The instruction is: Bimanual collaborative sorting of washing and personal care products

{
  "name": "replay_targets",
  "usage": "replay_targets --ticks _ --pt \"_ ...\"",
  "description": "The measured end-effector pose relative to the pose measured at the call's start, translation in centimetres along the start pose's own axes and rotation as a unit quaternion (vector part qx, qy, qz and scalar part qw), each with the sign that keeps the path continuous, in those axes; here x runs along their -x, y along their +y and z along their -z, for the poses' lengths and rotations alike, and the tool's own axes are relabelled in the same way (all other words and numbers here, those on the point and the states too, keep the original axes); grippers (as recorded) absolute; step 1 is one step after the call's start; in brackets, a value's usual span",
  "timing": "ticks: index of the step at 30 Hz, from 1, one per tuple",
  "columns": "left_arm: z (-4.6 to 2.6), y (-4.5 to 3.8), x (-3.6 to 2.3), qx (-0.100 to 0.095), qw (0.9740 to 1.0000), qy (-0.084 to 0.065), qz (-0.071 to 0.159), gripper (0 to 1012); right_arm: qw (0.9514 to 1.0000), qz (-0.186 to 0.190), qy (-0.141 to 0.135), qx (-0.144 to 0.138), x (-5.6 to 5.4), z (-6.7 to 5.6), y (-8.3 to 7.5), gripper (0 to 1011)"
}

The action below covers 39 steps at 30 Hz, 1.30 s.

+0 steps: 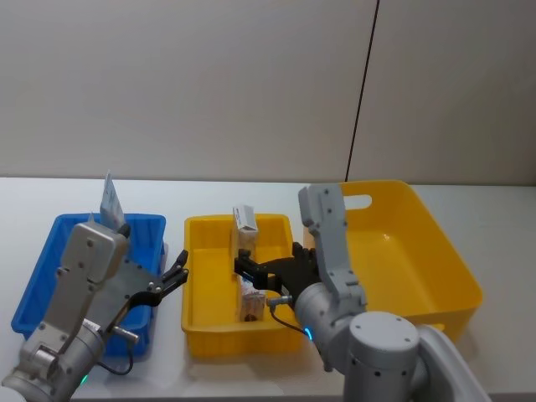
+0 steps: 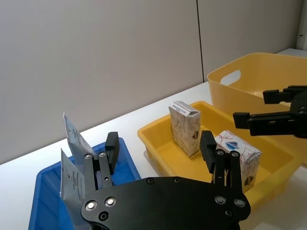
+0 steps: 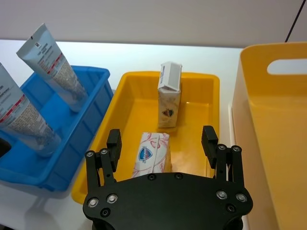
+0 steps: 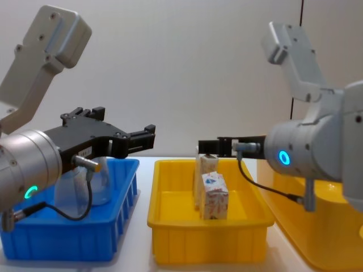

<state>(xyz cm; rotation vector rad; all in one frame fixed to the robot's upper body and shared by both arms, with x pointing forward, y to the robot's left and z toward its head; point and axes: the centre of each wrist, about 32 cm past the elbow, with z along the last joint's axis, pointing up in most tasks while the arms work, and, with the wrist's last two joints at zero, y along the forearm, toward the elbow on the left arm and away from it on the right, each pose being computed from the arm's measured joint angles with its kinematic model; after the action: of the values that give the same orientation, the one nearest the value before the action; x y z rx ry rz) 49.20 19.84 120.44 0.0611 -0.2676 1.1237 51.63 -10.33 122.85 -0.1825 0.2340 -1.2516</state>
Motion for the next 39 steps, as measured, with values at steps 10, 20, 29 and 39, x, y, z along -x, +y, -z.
replay_targets --ticks 10,20,29,39 --pt "0.0 0.0 0.0 0.0 1.0 0.0 0.0 1001 0.999 0.003 0.008 0.044 1.1 -1.0 1.0 1002" --pt "0.0 0.0 0.0 0.0 1.0 0.0 0.0 1001 0.9964 0.007 0.006 0.084 1.7 -1.8 2.2 1002" --pt "0.0 0.0 0.0 0.0 1.0 0.0 0.0 1001 0.9938 0.013 0.001 0.111 1.8 -2.0 3.3 1002" --pt "0.0 0.0 0.0 0.0 1.0 0.0 0.0 1001 0.9909 0.019 0.0 0.133 1.5 -2.0 4.5 981"
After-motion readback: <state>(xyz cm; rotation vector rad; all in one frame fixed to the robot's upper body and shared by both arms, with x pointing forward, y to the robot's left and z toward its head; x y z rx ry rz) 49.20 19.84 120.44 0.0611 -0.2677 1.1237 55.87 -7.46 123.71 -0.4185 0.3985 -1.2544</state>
